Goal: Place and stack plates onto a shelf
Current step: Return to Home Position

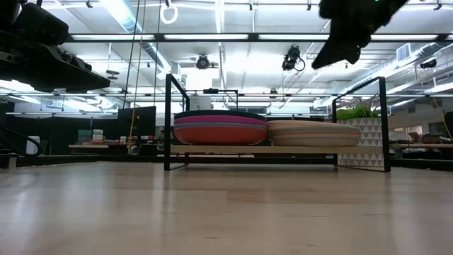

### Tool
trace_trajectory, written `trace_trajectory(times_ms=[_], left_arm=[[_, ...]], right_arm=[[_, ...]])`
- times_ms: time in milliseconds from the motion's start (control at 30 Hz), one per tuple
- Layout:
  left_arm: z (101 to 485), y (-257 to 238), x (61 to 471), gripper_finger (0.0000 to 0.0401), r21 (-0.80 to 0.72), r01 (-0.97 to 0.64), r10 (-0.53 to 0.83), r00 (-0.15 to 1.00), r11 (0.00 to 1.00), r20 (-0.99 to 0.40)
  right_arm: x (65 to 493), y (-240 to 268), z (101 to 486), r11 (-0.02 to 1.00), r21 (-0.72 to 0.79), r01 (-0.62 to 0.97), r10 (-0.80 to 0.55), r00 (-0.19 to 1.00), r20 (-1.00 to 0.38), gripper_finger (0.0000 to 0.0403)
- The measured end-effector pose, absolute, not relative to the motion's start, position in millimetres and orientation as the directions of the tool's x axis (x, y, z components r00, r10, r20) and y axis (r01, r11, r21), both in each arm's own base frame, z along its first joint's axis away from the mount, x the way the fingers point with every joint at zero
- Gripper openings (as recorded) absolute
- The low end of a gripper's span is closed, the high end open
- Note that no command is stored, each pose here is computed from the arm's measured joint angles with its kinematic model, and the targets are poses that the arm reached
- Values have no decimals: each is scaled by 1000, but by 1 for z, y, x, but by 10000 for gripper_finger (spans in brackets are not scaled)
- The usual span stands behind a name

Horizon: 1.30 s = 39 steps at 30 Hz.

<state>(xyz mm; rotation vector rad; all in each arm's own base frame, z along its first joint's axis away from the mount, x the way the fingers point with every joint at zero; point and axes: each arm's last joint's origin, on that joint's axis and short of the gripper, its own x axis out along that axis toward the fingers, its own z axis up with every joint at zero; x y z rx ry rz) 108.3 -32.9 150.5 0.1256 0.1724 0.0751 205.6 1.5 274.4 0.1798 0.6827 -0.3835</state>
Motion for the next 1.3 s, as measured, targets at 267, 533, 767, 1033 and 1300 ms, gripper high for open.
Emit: trace_trajectory(times_ms=[267, 533, 767, 1033, 1300], left_arm=[[150, -33, 108, 142, 137, -69, 92, 981, 988, -172], [156, -34, 109, 142, 134, -73, 89, 989, 988, -117], [156, -34, 109, 142, 123, -71, 84, 990, 990, -109], [156, -34, 109, 142, 111, -72, 85, 990, 991, -114], [156, -34, 109, 142, 106, -73, 85, 990, 992, -115]], right_arm=[[181, 27, 248, 972, 146, 185, -114, 911, -397, 16], [150, 27, 225, 975, 181, 127, -70, 953, -293, 16], [125, 21, 210, 974, 193, 122, -81, 975, -207, 16], [114, 21, 211, 984, 177, 5, 12, 996, -93, 16], [110, 29, 216, 951, 34, -307, 309, 950, -43, 16]])
